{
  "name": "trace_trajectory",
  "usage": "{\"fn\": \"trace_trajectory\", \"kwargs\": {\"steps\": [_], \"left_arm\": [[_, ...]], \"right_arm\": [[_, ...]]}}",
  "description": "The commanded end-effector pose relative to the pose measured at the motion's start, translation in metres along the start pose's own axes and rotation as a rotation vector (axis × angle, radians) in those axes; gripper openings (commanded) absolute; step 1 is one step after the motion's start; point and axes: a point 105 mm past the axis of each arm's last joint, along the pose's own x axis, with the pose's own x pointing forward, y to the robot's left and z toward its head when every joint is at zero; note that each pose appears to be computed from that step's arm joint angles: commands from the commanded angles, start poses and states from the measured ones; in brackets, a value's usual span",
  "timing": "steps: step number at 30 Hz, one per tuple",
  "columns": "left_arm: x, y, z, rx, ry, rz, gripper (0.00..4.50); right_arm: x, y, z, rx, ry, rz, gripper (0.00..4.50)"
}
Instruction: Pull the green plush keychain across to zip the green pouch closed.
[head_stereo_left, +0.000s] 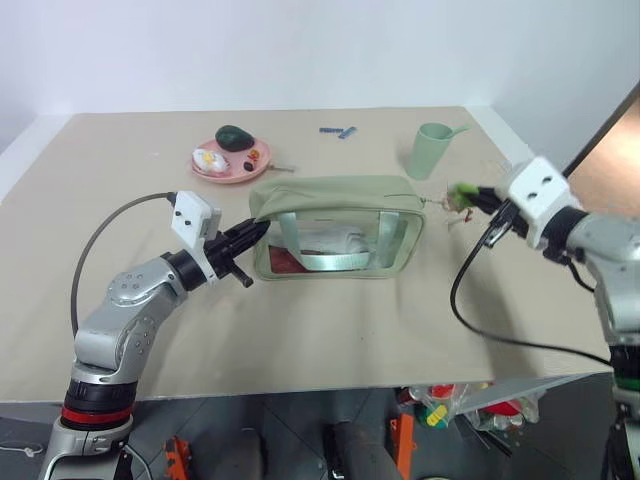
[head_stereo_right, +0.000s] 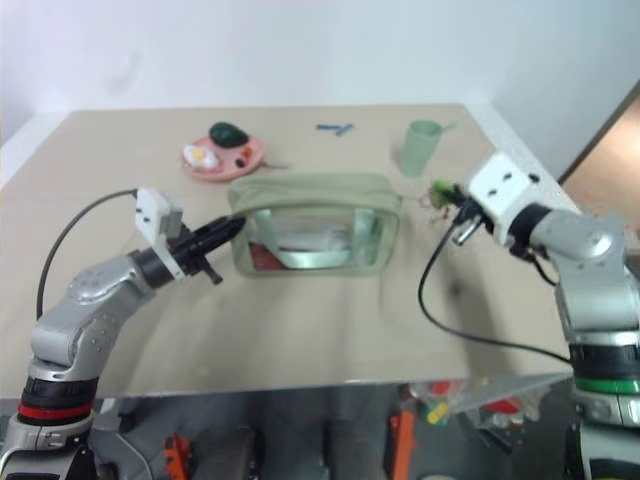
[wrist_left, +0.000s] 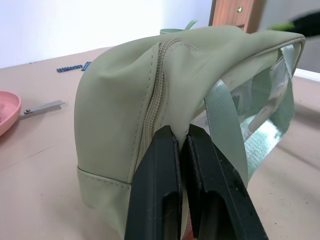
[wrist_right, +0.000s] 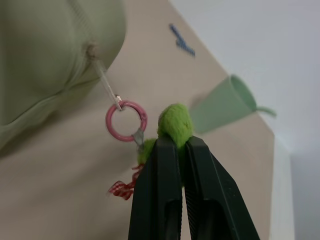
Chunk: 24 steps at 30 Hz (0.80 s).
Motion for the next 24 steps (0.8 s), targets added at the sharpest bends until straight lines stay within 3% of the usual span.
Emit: {"fn": "trace_trajectory", "kwargs": {"steps": [1,5,10,14,18,24], "left_arm": [[-0.002,0.008,0.005,0.04,-0.002,0.048,0.0],[0.001,0.008,0.006,0.053,-0.002,0.043,0.0],[0.004,0.009,0.007,0.065,-0.003,0.046,0.0],[0.005,0.009,0.009,0.065,-0.007,0.044,0.0],[0.003,0.006,0.011,0.058,-0.008,0.011,0.0],[0.003,0.005,0.019,0.057,-0.003,-0.043,2.06]], "right_arm": [[0.003,0.021,-0.006,-0.003,0.049,-0.027,0.03],[0.021,0.049,-0.03,0.1,0.092,-0.059,0.03],[0.035,0.061,-0.04,0.141,0.087,-0.062,0.03],[0.043,0.054,-0.033,0.186,0.044,-0.107,0.03],[0.04,0.033,-0.011,0.328,-0.084,-0.134,0.03],[0.019,0.003,0.017,0.407,-0.239,-0.086,2.0]]}}
